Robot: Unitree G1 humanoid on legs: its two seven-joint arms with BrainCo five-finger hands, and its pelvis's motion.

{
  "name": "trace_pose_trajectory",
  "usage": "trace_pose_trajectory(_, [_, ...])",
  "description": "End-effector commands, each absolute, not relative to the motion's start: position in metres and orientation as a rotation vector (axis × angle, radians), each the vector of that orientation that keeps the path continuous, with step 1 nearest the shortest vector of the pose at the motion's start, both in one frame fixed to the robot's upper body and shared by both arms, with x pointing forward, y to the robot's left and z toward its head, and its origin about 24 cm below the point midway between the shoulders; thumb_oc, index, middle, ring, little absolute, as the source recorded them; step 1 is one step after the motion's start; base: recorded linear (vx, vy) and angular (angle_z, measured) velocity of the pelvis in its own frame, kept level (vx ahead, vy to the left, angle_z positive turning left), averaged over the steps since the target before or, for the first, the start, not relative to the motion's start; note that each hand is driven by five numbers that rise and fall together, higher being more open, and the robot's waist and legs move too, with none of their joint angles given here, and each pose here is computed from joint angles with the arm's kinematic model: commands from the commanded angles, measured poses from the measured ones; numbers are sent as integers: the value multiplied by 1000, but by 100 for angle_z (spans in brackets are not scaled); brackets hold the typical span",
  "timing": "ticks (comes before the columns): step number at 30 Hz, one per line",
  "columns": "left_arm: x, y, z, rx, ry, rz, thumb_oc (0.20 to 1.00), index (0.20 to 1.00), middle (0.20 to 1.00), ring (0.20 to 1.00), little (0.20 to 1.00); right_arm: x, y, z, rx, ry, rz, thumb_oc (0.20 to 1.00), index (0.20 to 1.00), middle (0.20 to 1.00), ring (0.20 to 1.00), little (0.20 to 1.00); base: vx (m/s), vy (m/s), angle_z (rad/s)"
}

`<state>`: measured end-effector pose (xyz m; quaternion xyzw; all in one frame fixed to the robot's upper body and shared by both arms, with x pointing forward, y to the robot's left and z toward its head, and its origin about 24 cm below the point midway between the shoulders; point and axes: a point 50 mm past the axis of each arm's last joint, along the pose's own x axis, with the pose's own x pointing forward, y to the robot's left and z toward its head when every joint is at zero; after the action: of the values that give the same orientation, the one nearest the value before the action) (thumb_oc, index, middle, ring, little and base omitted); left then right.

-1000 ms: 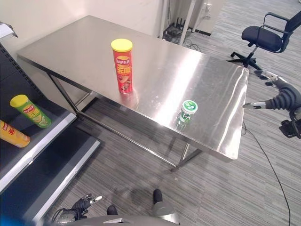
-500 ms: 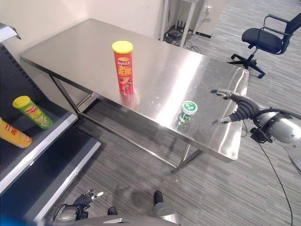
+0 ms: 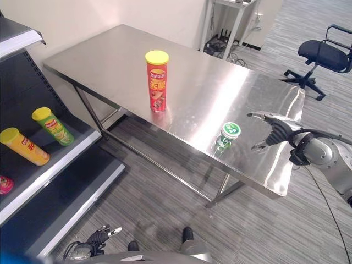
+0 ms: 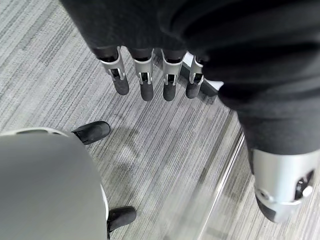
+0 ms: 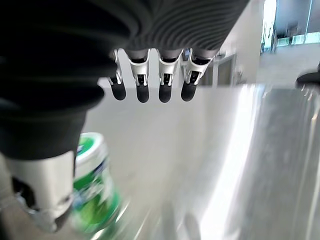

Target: Put the goods on the table back onto the shelves and tidy them up.

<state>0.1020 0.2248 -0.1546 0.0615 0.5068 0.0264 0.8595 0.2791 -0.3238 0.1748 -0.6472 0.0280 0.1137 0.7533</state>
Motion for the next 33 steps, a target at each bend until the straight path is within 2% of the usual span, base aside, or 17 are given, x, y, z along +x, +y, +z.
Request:
trace_pose_trajectory(1, [122, 243, -146, 222, 1015, 74, 1000, 1000, 1000, 1000, 1000, 294, -320, 193, -1450, -31, 167, 1000, 1000, 1000, 1000, 1000, 0, 0, 0])
trace_pose_trajectory(33, [108, 245, -149, 207, 1043, 83, 1000, 1000, 1000, 1000, 1000, 314, -311, 159, -1342, 63, 222, 1000, 1000, 1000, 1000, 1000, 2, -12, 7])
